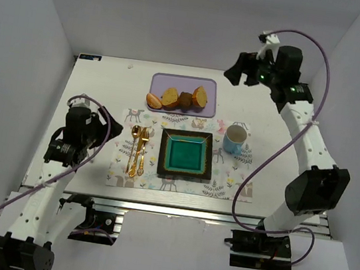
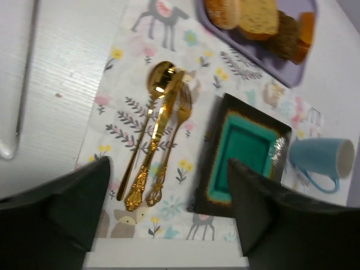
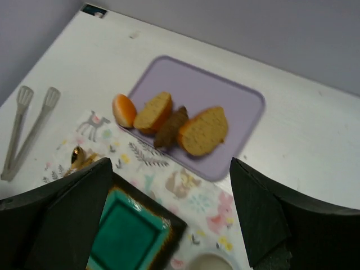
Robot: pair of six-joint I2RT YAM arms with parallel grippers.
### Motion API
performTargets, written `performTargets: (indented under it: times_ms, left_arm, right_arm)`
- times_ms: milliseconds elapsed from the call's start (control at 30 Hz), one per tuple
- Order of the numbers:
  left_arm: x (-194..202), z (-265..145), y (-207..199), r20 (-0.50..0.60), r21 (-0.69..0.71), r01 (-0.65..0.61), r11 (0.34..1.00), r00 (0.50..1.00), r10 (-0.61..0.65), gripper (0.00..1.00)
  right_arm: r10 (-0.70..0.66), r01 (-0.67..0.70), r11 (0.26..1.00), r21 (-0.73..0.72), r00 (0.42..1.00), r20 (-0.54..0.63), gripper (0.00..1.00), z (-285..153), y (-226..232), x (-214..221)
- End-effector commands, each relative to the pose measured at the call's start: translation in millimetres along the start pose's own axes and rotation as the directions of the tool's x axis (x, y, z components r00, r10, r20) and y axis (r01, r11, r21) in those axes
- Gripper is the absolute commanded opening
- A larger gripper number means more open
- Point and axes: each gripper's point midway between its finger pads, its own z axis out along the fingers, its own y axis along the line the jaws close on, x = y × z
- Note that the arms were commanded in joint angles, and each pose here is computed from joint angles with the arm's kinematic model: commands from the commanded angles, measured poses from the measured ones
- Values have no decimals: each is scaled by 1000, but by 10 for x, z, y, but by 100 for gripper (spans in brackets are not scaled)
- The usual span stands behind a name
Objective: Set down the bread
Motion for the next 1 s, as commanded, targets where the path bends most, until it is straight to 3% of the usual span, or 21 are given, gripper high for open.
performTargets:
  times_ms: [0, 33, 67, 100, 133, 167, 200, 233, 267, 300, 333, 367, 400, 433, 467, 800, 967]
  left_arm:
    - [-71, 100, 284, 11, -165, -38, 986, 999, 41, 81]
    - [-88, 98, 297, 19, -174, -41, 984, 999, 45, 81]
    - [-85, 146, 347, 2, -202, -53, 978, 999, 54, 57]
    - [-93, 172, 377, -4, -219, -56, 974, 998, 56, 43]
    - [-90, 233, 491, -25, -265, -51, 963, 999, 46, 20]
    - [-101, 261, 550, -42, -279, -61, 958, 998, 51, 13]
    - [-92, 296, 600, -62, -285, -64, 956, 997, 48, 11]
    - [-155, 309, 768, -62, -308, -13, 951, 998, -7, 10]
    - [-130, 353, 889, -93, -321, -18, 947, 996, -12, 16]
    - [-104, 372, 952, -112, -318, -11, 948, 993, -27, 28]
    - [-132, 366, 1073, -114, -343, 3, 939, 992, -45, 45]
    - [-95, 404, 1167, -151, -365, -25, 931, 988, -33, 74]
    - [-101, 408, 1205, -169, -379, -42, 924, 985, -25, 82]
    - [-86, 426, 1244, -194, -391, -63, 918, 981, -15, 86]
    - [-70, 452, 1284, -220, -397, -91, 913, 976, 1, 89]
    - [-6, 761, 1691, -402, -483, -248, 840, 915, 40, 95]
    - [-59, 1044, 1729, -421, -444, -276, 853, 904, 74, 94]
  right_arm:
    - [68, -72, 997, -33, 992, -107, 89, -325, -254, 482]
    - [33, -42, 994, -102, 996, -88, 89, -436, -260, 498]
    - [-77, 69, 981, -182, 996, -38, 89, -609, -265, 541]
    - [-100, 97, 967, -235, 995, -2, 89, -731, -276, 557]
    - [-78, 82, 971, -226, 997, 27, 86, -881, -427, 554]
    - [-65, 70, 976, -206, 997, 32, 81, -940, -484, 604]
    - [-60, 66, 979, -194, 998, 33, 55, -986, -534, 616]
    - [-57, 62, 980, -188, 998, 34, 36, -1048, -593, 627]
    - [-56, 60, 981, -183, 998, 28, 23, -1072, -605, 650]
    - [-63, 64, 981, -181, 998, 9, 12, -1089, -613, 721]
    - [-72, 71, 980, -186, 997, 1, 17, -1104, -604, 753]
    - [-82, 80, 977, -195, 997, 2, 28, -1129, -566, 765]
    - [-69, 65, 978, -199, 998, -11, 64, -1129, -558, 844]
    - [-64, 60, 978, -198, 998, -15, 81, -1133, -554, 874]
    - [-60, 55, 979, -198, 998, -17, 89, -1143, -540, 894]
    - [41, -52, 973, -223, 998, -50, 89, -1125, -474, 1125]
    - [65, -74, 970, -232, 997, -47, 89, -1103, -484, 1082]
